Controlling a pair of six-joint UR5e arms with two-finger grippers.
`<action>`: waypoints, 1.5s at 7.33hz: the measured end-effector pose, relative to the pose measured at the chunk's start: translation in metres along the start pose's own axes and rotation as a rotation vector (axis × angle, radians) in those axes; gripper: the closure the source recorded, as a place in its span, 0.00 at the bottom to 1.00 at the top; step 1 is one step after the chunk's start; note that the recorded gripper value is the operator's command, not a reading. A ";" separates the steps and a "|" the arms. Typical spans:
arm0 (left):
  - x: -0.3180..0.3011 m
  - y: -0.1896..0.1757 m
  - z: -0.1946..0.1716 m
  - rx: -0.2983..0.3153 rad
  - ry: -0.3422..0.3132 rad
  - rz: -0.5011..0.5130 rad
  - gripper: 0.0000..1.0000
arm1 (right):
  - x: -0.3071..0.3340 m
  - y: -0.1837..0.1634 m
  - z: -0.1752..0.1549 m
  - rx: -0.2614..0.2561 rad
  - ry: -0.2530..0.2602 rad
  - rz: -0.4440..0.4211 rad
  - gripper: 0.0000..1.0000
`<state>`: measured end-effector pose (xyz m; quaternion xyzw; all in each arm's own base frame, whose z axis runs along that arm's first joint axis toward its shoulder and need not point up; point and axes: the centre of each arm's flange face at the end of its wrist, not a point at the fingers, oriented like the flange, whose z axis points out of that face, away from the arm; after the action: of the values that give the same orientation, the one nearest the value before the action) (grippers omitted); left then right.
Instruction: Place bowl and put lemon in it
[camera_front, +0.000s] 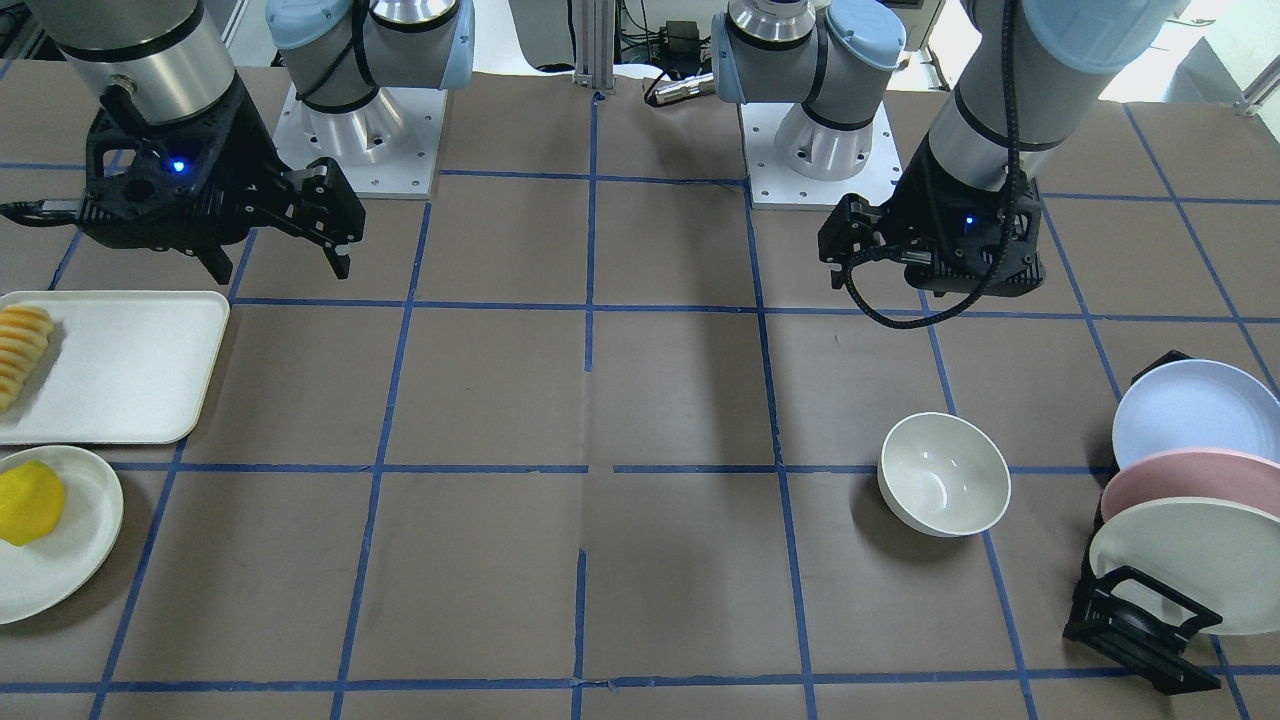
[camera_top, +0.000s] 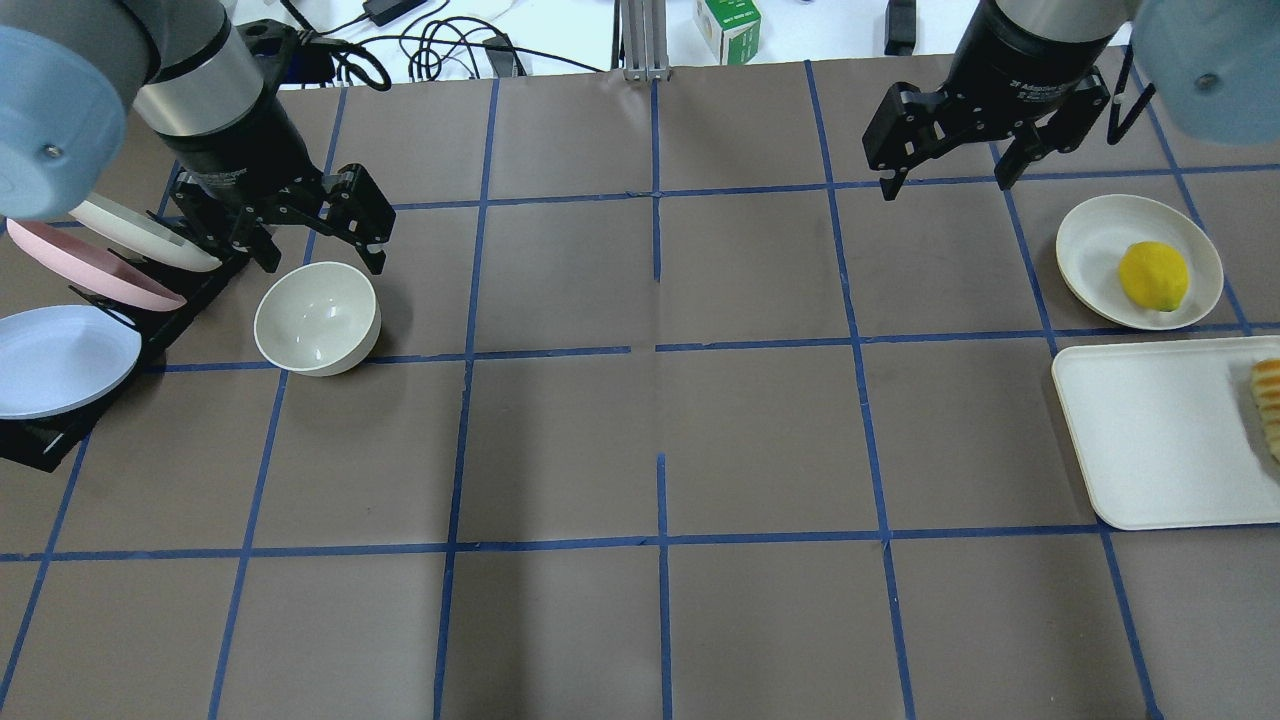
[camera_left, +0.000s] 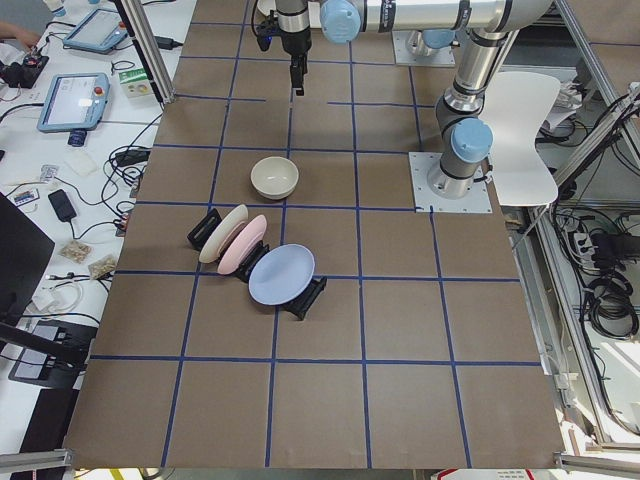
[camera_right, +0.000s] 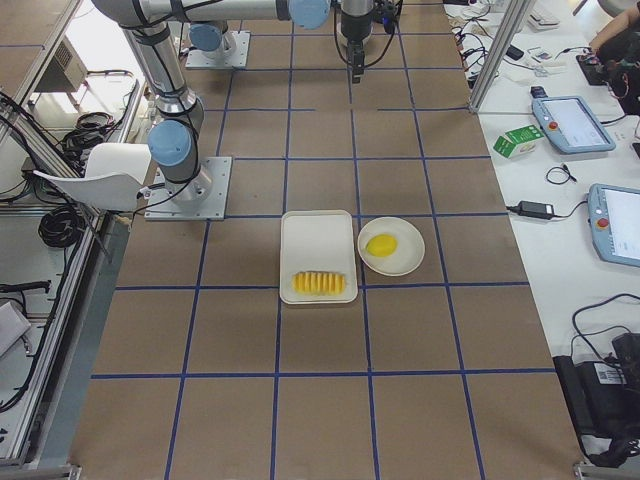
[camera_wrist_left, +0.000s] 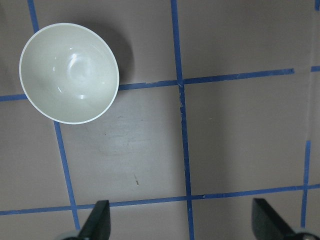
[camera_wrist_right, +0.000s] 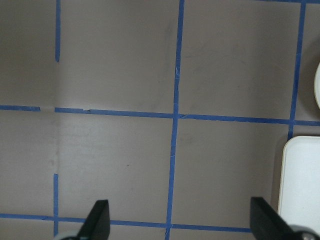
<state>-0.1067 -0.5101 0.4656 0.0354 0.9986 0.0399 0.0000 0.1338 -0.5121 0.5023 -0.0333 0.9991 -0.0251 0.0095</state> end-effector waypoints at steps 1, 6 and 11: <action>0.000 0.001 -0.002 0.005 0.000 0.000 0.00 | -0.001 0.000 0.001 -0.003 0.000 -0.001 0.00; 0.000 0.002 -0.006 0.024 -0.001 0.000 0.00 | 0.027 -0.007 -0.002 0.001 0.023 0.011 0.00; -0.017 -0.017 0.005 0.052 -0.009 -0.009 0.00 | 0.264 -0.039 0.065 -0.040 0.049 0.002 0.00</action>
<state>-0.0913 -0.5281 0.4597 0.0312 0.9994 0.0137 0.0037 -0.1255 -0.5719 0.4351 -0.0319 0.9994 -0.0058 -0.0155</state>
